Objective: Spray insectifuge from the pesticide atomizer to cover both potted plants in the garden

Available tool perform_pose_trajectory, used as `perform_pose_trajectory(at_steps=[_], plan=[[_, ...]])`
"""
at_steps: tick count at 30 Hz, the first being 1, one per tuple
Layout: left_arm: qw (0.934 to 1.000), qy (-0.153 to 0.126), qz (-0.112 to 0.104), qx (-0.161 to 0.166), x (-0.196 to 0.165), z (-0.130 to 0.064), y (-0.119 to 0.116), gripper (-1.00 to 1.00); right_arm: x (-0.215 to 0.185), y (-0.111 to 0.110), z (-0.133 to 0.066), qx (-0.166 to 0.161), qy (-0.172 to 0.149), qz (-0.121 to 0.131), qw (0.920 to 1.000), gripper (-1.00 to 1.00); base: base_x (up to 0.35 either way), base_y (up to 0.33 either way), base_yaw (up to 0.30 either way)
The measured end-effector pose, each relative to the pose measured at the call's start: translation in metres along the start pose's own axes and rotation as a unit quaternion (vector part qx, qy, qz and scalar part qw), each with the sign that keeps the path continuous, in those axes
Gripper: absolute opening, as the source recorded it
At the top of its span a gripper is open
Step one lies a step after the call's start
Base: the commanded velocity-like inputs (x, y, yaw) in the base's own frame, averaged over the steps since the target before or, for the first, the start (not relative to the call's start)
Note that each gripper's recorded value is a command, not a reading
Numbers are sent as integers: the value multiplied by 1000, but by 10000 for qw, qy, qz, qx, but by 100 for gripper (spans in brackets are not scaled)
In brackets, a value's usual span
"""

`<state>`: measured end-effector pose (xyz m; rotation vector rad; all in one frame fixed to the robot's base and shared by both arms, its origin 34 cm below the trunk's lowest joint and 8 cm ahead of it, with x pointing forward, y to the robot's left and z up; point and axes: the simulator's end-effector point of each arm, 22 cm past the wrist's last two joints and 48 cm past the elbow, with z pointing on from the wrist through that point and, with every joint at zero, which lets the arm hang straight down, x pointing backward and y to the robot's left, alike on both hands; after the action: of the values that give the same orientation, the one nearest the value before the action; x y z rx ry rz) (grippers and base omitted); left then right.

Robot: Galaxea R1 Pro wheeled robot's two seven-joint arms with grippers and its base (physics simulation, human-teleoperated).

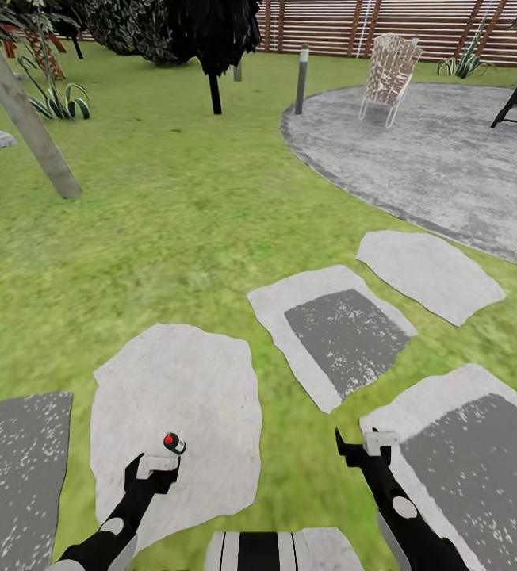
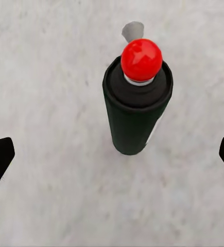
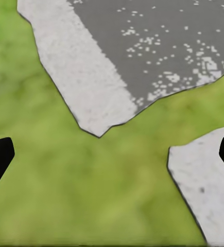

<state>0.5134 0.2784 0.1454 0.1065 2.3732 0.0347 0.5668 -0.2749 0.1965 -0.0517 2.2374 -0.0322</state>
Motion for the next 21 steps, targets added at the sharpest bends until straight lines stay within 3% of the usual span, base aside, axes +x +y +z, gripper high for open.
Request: perform_pose_trajectory(at_steps=[5,21], plan=[[10000,10,0,12,8,2,-1,100,12,1,2,-3,100,-1,10000,100,0,0,0],[9992,408,-9,50,55,5,-6,100,62,3,4,-21,527,-4,9986,100,0,0,0]])
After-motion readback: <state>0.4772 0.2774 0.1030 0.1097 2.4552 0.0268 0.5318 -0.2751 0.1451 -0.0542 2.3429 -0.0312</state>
